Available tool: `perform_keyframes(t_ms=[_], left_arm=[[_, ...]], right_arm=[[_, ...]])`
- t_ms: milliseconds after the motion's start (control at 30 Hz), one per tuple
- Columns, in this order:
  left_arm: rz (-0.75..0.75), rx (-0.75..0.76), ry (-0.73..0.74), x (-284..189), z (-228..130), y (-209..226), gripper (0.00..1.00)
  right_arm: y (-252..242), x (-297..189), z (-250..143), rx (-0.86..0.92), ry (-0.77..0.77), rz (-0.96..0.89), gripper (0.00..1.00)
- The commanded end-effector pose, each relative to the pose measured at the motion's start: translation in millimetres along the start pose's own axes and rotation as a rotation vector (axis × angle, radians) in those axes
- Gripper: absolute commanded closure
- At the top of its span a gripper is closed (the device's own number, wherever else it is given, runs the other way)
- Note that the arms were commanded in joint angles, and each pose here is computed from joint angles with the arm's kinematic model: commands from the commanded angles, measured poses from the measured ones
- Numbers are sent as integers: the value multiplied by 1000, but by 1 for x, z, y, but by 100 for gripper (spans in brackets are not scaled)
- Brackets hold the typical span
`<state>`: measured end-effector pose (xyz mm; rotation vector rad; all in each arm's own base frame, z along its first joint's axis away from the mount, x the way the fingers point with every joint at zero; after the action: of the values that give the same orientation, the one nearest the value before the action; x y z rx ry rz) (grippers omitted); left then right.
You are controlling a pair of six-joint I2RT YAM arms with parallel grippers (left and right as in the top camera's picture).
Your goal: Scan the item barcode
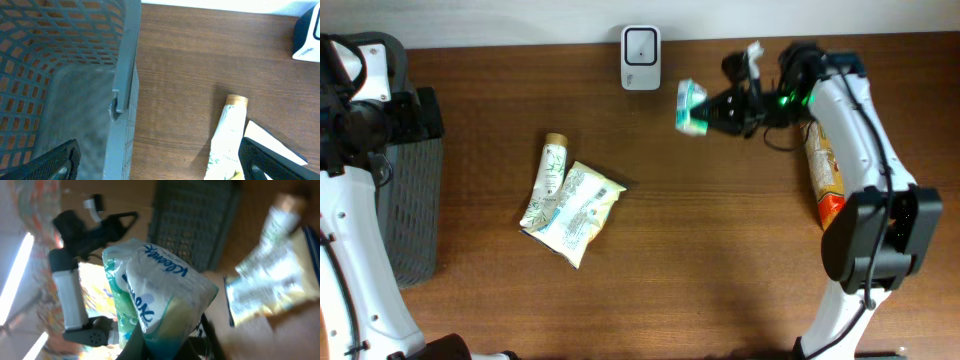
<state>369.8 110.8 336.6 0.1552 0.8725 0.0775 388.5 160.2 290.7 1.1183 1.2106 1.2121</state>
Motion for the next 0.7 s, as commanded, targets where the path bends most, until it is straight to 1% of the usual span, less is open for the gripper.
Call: perform_keyframes(t_ms=[0,67,100,133,167,200,233,267,300,367,400,433,467,500,533,567,600,633,667], left_arm=[[-1,12,-21,-6,4,1,1],[-1,12,-21,-6,4,1,1],[-1,12,-21,-6,4,1,1],[0,12,-21,-6,4,1,1],[0,12,-21,-6,4,1,1],[-1,12,-21,-6,4,1,1],[-1,12,-21,-6,4,1,1],[-1,12,-21,-6,4,1,1],[-1,12,-21,-6,4,1,1],[-1,12,-21,-6,4,1,1],[-1,12,-21,-6,4,1,1],[-1,12,-21,-6,4,1,1],[-1,12,-21,-6,4,1,1],[-1,12,-21,-6,4,1,1],[-1,12,-21,-6,4,1,1],[-1,12,-21,-6,4,1,1],[-1,12,-21,-6,4,1,1],[-1,12,-21,-6,4,1,1],[-1,12,-21,-6,4,1,1]], right_arm=[[69,-5,-9,-182,-11,35,96],[84,-5,-12,-236,-13,35,96],[87,-5,-14,-251,-14,32,96],[81,-5,-13,-250,-16,-12,96],[64,-4,-11,-253,-17,-124,96],[42,-1,-5,-214,-24,-278,96],[29,3,-1,-192,-34,-378,96],[8,10,12,-177,-85,-580,96],[-5,17,32,-233,-194,-844,96],[-4,22,53,-349,-306,-1079,96],[-5,24,71,-437,-386,-1246,96],[-7,27,86,-512,-433,-1339,96],[-9,28,102,-584,-485,-1415,96],[-13,34,125,-705,-517,-1492,96],[-22,40,147,-802,-522,-1530,96],[-30,44,160,-850,-538,-1557,96],[-43,50,182,-931,-556,-1590,96],[-56,60,204,-1043,-555,-1605,96],[-68,71,227,-1208,-531,-1642,96]])
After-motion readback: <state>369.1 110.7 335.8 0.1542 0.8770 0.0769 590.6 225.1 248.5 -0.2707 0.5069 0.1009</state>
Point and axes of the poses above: each gripper's point midway between its finger pads, its own x axis out along the fingers, its own y axis along the line the jaws close on, z = x × y, the point moved 2 cm from there along -x, back along the fingers, and after that the axes turned 11 degrees about x, right-handed, at the moved point
